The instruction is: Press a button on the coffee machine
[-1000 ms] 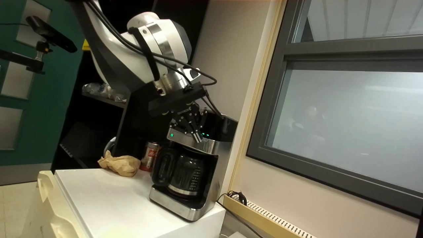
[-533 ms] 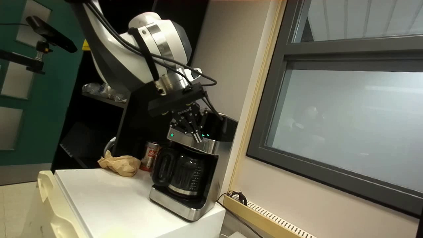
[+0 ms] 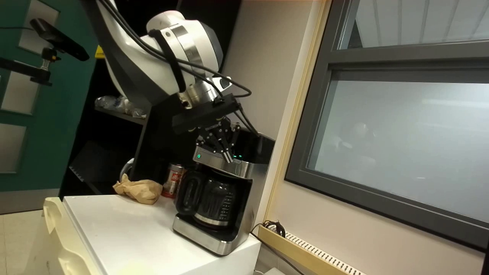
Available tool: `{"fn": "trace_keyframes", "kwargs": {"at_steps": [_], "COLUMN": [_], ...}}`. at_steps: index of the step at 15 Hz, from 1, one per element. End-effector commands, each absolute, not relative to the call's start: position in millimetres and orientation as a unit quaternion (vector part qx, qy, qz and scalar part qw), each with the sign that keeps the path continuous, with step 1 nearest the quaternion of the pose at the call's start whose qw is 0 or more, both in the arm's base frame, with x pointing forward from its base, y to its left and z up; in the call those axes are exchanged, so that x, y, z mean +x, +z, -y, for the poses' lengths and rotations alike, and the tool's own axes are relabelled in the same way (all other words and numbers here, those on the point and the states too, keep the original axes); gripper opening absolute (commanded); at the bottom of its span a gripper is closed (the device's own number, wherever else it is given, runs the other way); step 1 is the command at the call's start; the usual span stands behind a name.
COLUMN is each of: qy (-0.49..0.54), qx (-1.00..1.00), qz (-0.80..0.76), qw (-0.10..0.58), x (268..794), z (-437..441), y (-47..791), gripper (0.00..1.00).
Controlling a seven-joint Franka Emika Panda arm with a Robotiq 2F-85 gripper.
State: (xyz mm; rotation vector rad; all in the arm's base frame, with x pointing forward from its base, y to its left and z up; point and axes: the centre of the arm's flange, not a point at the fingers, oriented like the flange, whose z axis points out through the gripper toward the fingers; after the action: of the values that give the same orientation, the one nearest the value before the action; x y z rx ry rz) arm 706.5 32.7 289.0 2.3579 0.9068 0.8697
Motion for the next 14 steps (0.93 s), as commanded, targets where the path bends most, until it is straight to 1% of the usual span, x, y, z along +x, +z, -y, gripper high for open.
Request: {"fn": "trace_keyframes", "kwargs": {"at_steps": [1,7,14], "qy": [0.336,0.343,0.357], "qx": [0.832,0.782,0.744], "qz": [-0.373,-0.450,-0.491], "qw": [0.236,0.260,0.277], "x": [673.4,638.3,609.0], "z": [-27.0,-7.9,11.3], "y": [299.8,306.8,317.1], "gripper": [0.00,0.00,0.00]}}
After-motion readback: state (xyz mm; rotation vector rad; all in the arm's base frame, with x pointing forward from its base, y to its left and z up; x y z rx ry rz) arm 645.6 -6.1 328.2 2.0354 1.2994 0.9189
